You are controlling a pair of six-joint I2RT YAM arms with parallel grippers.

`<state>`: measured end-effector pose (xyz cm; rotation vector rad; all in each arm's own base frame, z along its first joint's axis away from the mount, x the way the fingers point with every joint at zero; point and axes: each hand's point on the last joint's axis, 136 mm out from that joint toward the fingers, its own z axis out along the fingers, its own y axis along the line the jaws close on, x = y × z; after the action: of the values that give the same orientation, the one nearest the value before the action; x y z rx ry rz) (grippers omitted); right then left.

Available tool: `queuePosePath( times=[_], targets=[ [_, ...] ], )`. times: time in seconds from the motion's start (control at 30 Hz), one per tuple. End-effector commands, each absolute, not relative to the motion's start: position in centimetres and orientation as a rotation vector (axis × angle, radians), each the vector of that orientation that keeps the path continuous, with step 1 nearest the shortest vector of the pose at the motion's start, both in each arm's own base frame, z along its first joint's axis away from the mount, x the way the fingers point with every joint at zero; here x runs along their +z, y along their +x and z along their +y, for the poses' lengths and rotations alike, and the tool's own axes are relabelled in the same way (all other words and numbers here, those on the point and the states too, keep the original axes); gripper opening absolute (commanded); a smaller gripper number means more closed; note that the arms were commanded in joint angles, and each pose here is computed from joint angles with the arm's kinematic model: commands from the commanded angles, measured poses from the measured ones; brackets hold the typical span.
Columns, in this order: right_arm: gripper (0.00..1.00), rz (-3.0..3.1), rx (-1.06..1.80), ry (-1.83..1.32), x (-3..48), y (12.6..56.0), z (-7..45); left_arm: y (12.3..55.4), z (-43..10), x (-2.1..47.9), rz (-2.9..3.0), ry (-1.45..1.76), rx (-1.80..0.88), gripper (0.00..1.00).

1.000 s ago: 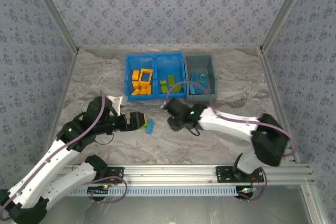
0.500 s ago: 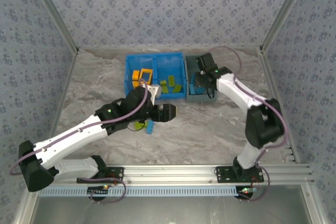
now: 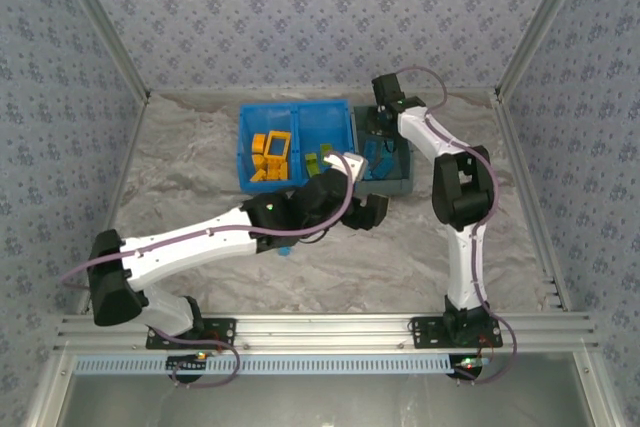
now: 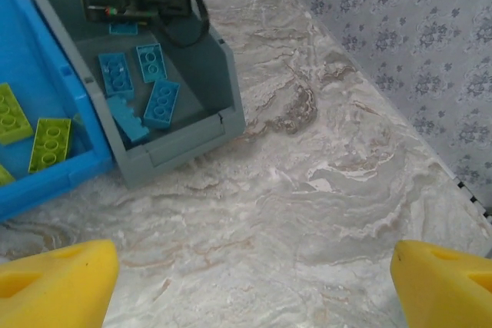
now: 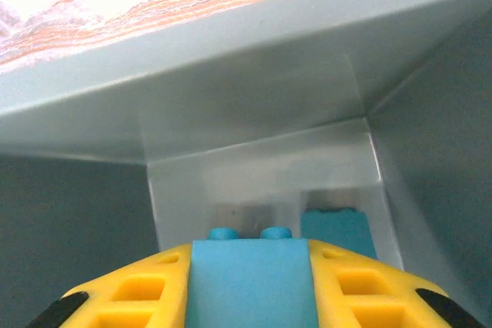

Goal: Sort the legos into containers by color

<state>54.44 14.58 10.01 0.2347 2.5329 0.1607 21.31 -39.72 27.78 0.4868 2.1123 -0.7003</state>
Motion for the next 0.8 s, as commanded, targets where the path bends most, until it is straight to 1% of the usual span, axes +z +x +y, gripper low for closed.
queuePosePath(
  times=[0.0, 0.07, 0.17, 0.27, 0.4, 0.57, 0.7, 0.77],
  targets=[
    [0.32, 2.572, 0.192, 0.268, 9.0, 54.9, 14.8, 21.8, -40.8, 29.4, 2.052, 0.534, -0.59, 0.92],
    [0.35, 2.573, 0.202, 0.27, 8.8, 55.2, 14.8, 21.8, -41.4, 29.6, 2.053, 0.56, -0.563, 0.92],
    [0.49, 2.598, 0.206, 0.256, 9.0, 54.7, 14.9, 21.8, -41.5, 30.1, 2.051, 0.556, -0.57, 0.92],
    [0.56, 2.578, 0.214, 0.239, 10.5, 54.3, 14.9, 21.6, -41.2, 30.6, 2.045, 0.552, -0.579, 0.92],
    [0.57, 2.517, 0.246, 0.216, 14.1, 53.4, 15.2, 21.6, -39.9, 30.7, 2.061, 0.521, -0.554, 0.92],
    [0.56, 2.375, 0.265, 0.182, 21.1, 50.9, 15.4, 21.8, -34.8, 29.4, 2.139, 0.374, -0.445, 0.91],
    [0.55, 2.271, 0.275, 0.151, 25.6, 46.6, 15.4, 21.8, -28.7, 26.5, 2.263, 0.2, -0.356, 0.9],
    [0.55, 2.23, 0.284, 0.123, 26.9, 43.5, 15.7, 21.5, -25.5, 24.7, 2.33, 0.113, -0.319, 0.88]
  ],
)
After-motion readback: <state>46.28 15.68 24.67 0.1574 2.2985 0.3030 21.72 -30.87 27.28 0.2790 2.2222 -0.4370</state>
